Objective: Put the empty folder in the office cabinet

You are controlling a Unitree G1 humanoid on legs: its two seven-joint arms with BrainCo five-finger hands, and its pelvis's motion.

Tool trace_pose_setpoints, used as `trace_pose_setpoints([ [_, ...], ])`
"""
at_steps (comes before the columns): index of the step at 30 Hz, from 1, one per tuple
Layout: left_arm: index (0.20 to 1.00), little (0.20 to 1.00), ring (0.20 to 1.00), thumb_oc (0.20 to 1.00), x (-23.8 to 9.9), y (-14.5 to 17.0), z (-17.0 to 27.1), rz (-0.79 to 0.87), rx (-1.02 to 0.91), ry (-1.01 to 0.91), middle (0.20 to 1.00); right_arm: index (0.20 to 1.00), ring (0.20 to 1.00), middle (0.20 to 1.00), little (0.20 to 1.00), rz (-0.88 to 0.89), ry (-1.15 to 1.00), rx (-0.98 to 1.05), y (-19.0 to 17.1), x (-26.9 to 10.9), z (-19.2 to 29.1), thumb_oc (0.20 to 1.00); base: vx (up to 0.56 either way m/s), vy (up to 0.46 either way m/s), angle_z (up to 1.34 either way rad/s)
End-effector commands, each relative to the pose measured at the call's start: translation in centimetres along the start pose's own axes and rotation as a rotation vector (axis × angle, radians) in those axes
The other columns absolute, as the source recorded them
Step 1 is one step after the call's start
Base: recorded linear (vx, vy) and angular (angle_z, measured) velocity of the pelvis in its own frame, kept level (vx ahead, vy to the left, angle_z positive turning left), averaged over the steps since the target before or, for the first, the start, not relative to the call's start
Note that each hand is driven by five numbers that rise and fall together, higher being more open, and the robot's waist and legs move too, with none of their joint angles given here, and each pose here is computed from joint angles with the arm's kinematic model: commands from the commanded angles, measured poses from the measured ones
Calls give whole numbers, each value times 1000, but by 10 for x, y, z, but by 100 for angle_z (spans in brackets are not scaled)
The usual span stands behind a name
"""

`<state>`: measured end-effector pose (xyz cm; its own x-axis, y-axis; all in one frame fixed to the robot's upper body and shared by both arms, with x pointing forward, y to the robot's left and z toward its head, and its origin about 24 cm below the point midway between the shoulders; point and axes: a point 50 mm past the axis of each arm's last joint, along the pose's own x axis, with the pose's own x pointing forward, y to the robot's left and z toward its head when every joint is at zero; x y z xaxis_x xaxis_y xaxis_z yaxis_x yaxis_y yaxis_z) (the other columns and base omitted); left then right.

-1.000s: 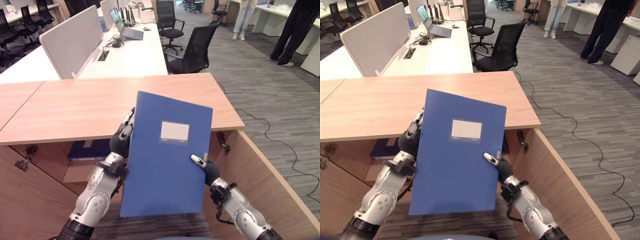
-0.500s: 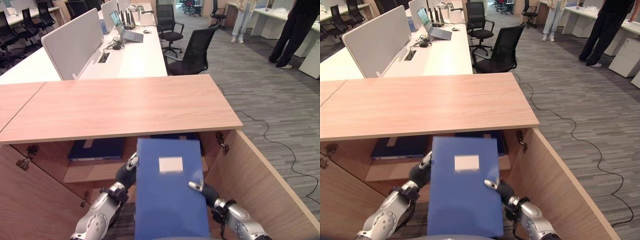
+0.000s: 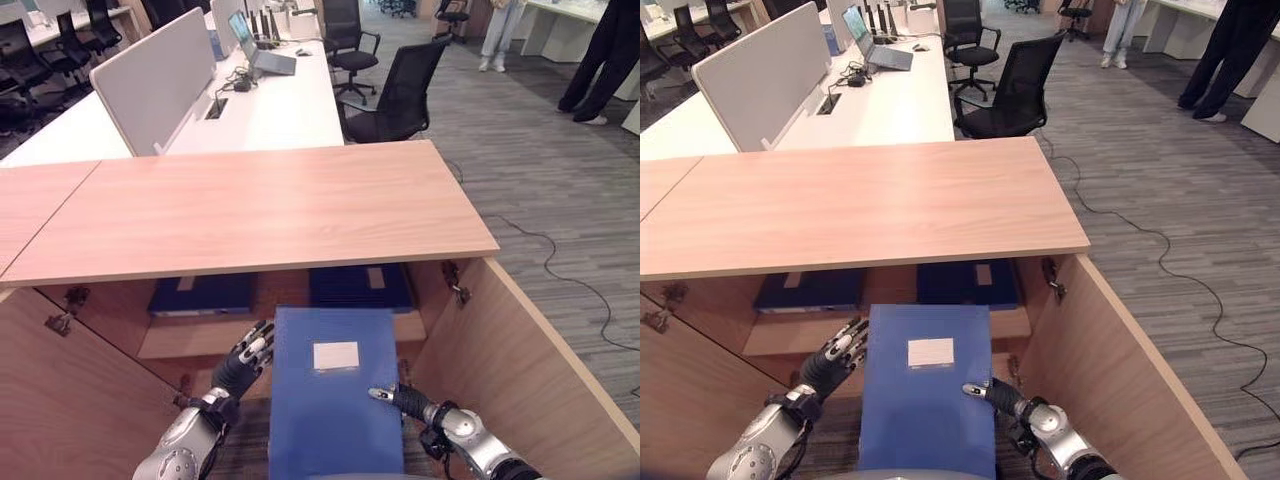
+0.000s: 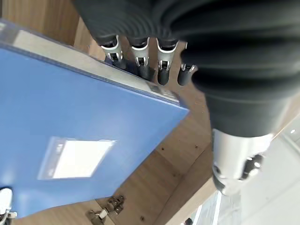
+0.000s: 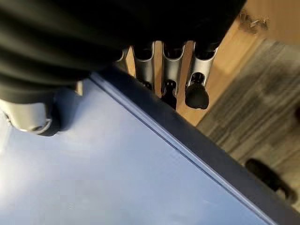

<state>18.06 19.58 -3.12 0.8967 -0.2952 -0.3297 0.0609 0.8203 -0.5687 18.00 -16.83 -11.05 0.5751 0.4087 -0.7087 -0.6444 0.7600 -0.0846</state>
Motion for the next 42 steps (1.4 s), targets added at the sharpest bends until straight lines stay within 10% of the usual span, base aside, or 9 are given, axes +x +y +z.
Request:
trace_pose_setpoints([
  [1, 1000, 1000, 1000, 1000, 17, -37, 27, -214, 33, -144, 1000, 200, 200, 200, 200, -30, 200, 54, 9, -6, -39, 200, 27, 4, 5],
  [12, 1000, 1000, 1000, 1000, 14, -12, 7, -17, -61, -117, 1000, 200, 200, 200, 200, -293, -283, 434, -49, -4, 51, 200, -48, 18, 5],
  [42, 1000, 1000, 1000, 1000, 10, -32, 33, -134, 11, -205, 1000, 200, 200, 200, 200, -324, -1332, 567, -105, -96, 267, 200, -53, -6, 8],
])
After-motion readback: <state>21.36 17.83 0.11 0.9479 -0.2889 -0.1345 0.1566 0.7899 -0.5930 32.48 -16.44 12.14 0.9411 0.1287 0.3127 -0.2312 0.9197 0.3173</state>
